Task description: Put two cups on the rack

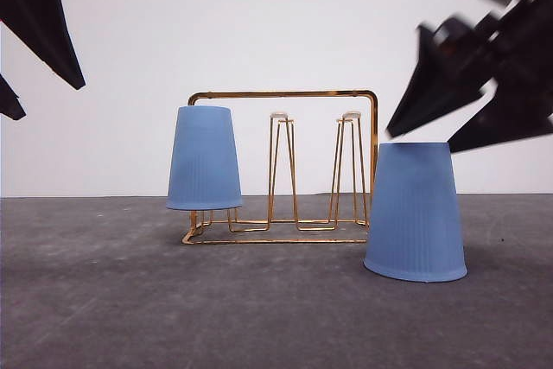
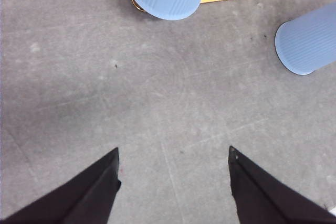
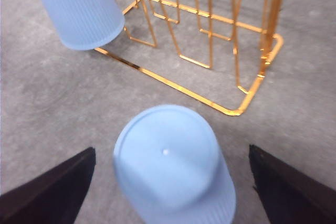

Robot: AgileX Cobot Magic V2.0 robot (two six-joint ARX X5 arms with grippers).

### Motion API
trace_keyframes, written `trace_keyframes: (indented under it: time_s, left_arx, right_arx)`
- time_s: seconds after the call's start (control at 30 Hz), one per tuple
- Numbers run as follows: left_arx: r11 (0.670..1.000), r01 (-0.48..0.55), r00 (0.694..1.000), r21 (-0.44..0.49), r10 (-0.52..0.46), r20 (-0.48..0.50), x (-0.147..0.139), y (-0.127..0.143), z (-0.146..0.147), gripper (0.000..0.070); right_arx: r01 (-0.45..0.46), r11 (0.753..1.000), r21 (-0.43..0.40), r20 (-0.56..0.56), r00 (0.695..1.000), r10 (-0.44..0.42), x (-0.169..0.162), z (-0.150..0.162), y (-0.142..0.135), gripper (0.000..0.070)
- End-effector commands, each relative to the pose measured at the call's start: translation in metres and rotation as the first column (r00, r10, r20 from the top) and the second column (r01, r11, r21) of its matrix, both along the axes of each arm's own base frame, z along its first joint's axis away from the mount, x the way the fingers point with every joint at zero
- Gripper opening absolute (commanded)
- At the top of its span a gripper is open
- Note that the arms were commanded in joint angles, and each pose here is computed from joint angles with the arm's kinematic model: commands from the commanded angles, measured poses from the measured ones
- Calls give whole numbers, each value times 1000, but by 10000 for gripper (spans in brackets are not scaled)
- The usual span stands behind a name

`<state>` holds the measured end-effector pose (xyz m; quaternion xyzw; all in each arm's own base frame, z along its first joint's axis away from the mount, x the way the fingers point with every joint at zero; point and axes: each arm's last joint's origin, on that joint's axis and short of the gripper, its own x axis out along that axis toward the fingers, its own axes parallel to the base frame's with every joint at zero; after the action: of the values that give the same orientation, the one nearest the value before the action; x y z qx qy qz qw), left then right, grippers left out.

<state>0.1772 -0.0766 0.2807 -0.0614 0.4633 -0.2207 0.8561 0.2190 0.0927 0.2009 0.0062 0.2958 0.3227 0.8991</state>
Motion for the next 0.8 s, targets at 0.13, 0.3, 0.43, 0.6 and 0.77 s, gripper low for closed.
trace_keyframes:
  time_s: [0.13, 0.3, 0.43, 0.6, 0.77]
  left_arx:
    - [1000, -3, 1000, -7, 3, 8, 2, -2, 2, 383]
    - [1000, -3, 1000, -8, 3, 11, 2, -2, 3, 383]
    - [1000, -3, 1000, -8, 3, 11, 2, -2, 3, 383]
    - [1000, -3, 1000, -8, 3, 12, 3, -2, 3, 383]
    - [1000, 0, 1000, -6, 0, 15, 3, -2, 3, 383]
  right_arx:
    - [-2, 999, -44, -67, 998, -1, 14, -23, 10, 544]
    - [13, 999, -52, -108, 994, -19, 15, -26, 10, 368]
    - [22, 1000, -21, -138, 990, -25, 14, 4, 11, 368]
    - [1, 999, -37, -123, 992, -5, 16, 61, 14, 368]
    - [-27, 998, -64, 59, 998, 31, 23, 110, 22, 370]
